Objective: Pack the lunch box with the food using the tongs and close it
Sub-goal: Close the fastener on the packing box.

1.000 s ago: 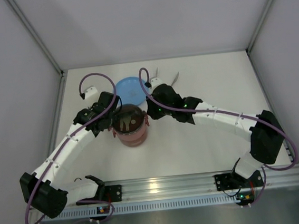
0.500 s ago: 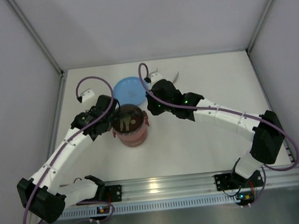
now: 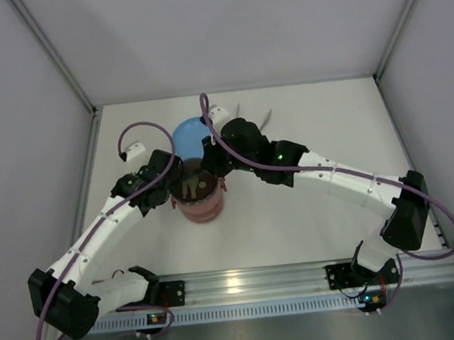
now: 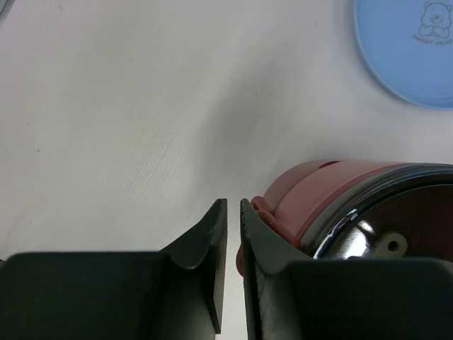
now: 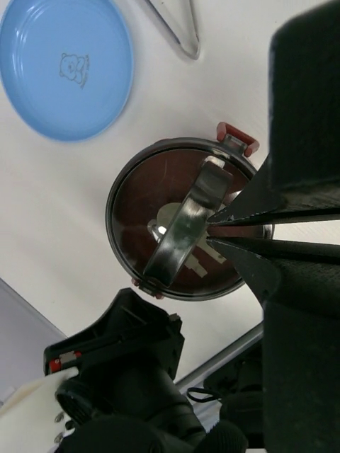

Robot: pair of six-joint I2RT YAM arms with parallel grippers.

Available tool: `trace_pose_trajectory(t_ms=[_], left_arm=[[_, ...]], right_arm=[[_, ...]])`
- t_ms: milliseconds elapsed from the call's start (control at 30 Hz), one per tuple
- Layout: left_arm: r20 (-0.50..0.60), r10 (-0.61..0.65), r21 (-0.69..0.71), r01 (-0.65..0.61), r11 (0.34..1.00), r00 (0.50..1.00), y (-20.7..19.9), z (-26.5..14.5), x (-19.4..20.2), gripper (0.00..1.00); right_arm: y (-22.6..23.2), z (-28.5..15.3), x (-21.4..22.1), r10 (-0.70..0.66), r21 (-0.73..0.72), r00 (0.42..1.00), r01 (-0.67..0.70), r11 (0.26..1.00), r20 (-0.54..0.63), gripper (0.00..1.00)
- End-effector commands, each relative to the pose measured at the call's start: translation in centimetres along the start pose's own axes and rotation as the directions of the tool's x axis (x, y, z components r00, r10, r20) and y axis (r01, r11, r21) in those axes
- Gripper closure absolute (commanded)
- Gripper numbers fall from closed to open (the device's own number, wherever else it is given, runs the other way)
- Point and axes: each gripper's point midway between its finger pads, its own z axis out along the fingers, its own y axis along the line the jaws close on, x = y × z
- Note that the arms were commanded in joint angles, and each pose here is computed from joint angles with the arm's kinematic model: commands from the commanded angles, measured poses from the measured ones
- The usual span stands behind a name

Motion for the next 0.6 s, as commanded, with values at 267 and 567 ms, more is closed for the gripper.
trace_pose_trajectory(t_ms=[267,567], left_arm=[[0.017,-0.036,0.005,0.035,0.999,0.999,0.2,0.1,-0.2,0.82],[0.011,-0.031,0.008,0.031,0.999,0.999,0.1,0.3,0.0,0.82]], right_arm=[[4.2,2.9,0.4,-0.007,-0.131,0.999,0.013,0.991,0.045,0.92],[3.7,5.3,3.3,-0.010,-0.120,1.000,0.008,0.993,-0.018,0.94]])
